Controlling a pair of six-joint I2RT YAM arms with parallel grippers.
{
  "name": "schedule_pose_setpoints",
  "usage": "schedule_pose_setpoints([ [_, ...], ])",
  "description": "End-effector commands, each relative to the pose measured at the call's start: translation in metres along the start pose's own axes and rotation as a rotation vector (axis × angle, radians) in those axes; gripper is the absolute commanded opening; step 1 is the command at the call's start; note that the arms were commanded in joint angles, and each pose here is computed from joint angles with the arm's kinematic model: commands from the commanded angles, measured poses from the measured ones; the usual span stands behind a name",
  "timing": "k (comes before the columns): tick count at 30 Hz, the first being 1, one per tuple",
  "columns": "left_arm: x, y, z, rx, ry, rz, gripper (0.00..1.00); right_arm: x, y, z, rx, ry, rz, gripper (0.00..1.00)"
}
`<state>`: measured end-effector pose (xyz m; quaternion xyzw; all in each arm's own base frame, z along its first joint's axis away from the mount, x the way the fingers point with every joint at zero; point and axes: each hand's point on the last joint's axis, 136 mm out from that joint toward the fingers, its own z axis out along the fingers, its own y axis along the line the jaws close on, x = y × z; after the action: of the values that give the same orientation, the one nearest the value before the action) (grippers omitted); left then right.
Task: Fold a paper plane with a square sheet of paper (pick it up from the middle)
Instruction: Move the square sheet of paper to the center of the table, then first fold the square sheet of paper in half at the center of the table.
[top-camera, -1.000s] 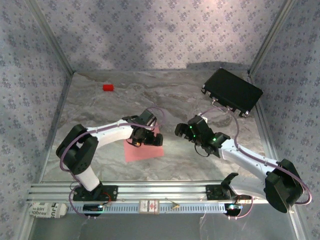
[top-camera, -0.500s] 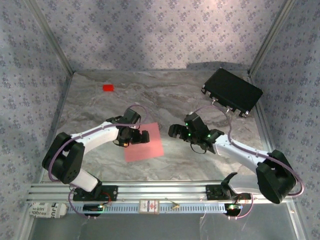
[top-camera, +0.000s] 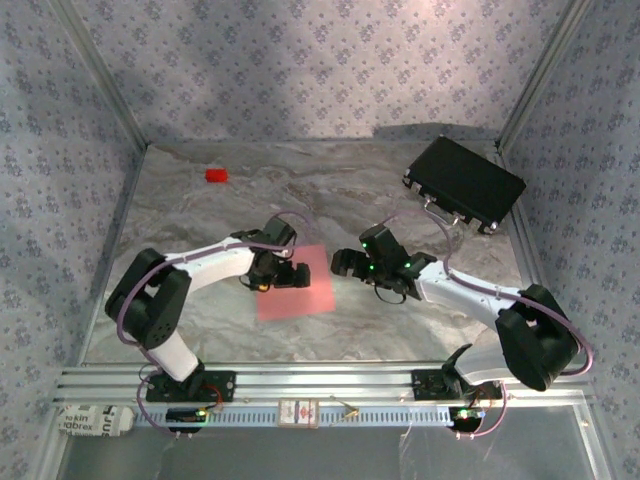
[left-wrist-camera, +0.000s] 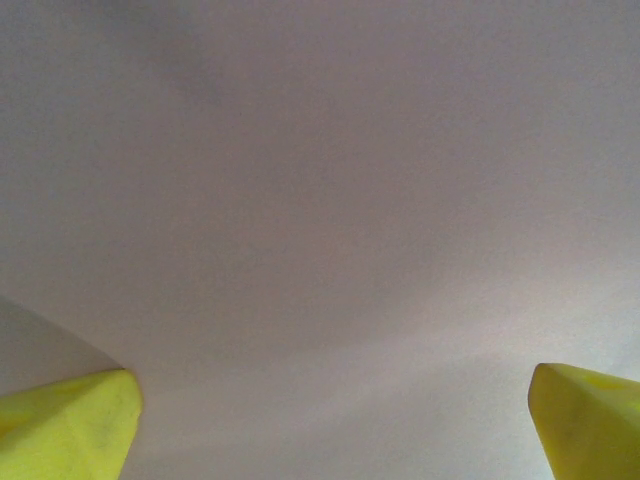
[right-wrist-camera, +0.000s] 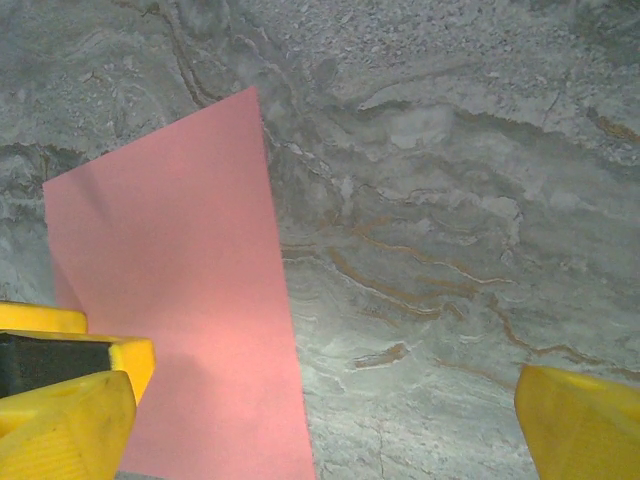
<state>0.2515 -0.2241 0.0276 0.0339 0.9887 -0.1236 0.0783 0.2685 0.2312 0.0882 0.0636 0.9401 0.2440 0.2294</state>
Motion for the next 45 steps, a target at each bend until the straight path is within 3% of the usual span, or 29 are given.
schedule_pose_setpoints([
  [1, 0.012, -0.007, 0.013, -0.04, 0.069, 0.084, 1.0, -0.004, -0.007, -0.006, 0.056, -0.011, 0.028, 0.99],
  [9, -0.008, -0.018, -0.003, -0.138, 0.027, 0.15, 1.0, -0.001, -0.025, -0.01, 0.044, -0.026, 0.114, 0.99],
  [13, -0.019, -0.008, -0.025, -0.234, -0.012, 0.082, 1.0, -0.006, -0.027, -0.019, 0.037, -0.047, 0.118, 0.99],
  [16, -0.018, -0.014, -0.028, -0.224, 0.013, 0.018, 1.0, -0.008, -0.032, -0.023, 0.04, -0.056, 0.134, 0.99],
  [27, -0.016, -0.031, -0.013, -0.224, 0.076, -0.101, 1.0, -0.009, -0.027, -0.025, -0.015, -0.038, 0.137, 0.99],
  [45, -0.023, -0.035, 0.011, -0.262, 0.108, -0.084, 1.0, -0.001, -0.019, -0.014, -0.042, 0.022, 0.097, 0.99],
])
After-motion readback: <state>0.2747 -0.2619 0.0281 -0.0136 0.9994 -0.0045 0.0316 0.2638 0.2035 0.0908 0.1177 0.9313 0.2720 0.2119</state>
